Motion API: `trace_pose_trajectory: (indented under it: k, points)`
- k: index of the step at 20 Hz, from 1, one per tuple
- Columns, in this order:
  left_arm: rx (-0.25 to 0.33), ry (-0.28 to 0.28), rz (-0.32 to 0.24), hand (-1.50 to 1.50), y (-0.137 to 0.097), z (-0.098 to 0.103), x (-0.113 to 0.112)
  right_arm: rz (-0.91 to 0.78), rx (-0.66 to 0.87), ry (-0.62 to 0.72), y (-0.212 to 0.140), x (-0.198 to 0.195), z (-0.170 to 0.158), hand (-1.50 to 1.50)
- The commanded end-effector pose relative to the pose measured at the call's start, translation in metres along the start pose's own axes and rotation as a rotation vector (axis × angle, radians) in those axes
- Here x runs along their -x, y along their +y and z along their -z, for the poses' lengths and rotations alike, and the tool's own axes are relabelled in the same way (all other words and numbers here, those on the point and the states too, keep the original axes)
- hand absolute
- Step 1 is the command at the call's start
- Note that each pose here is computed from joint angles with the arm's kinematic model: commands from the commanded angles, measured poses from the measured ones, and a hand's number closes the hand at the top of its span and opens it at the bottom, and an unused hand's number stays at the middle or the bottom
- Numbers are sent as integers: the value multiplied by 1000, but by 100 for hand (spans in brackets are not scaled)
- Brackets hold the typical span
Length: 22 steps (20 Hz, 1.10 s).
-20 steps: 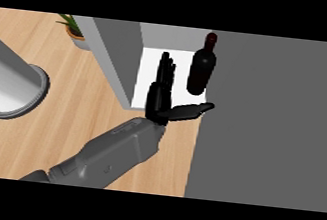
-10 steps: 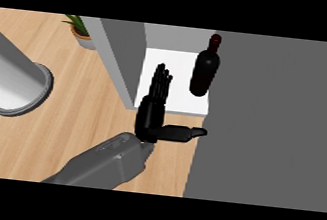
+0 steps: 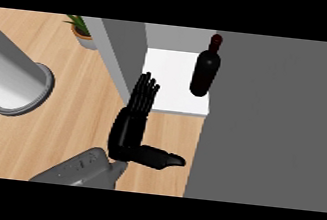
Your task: Pick up the wine, place it into the cabinet and close the cabinet
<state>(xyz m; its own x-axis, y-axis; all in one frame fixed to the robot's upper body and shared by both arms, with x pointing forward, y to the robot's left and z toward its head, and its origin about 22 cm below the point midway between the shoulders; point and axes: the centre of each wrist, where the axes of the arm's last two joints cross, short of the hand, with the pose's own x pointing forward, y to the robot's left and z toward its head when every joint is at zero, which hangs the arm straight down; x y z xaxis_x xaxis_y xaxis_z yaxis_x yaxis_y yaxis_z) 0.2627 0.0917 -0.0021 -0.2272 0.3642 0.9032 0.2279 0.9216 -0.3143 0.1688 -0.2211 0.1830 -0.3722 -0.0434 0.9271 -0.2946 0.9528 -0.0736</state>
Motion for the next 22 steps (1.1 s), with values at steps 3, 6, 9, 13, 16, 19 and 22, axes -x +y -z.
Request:
trace_pose_trajectory:
  k: [3,6,9,13,16,19,22]
  points:
    - [70,21,-18,-150,3,-41,-41,-26,-128,26,-3,-11,3,150]
    - [138,10,-23,-150,42,-48,-49,-78,-220,10,-2,-5,-5,150]
    - [132,2,-14,150,53,-49,-74,-42,-310,24,6,-14,-25,150]
    - [133,5,-47,150,69,-79,-90,23,-376,60,18,-5,-22,150]
    - [129,-1,-42,150,82,-81,-102,82,-438,33,24,-16,-26,150]
    - [75,15,-28,150,98,-95,-109,108,-487,31,42,-19,-26,150]
    - [88,-24,-5,-150,113,-103,-128,101,-530,39,55,-24,-17,150]
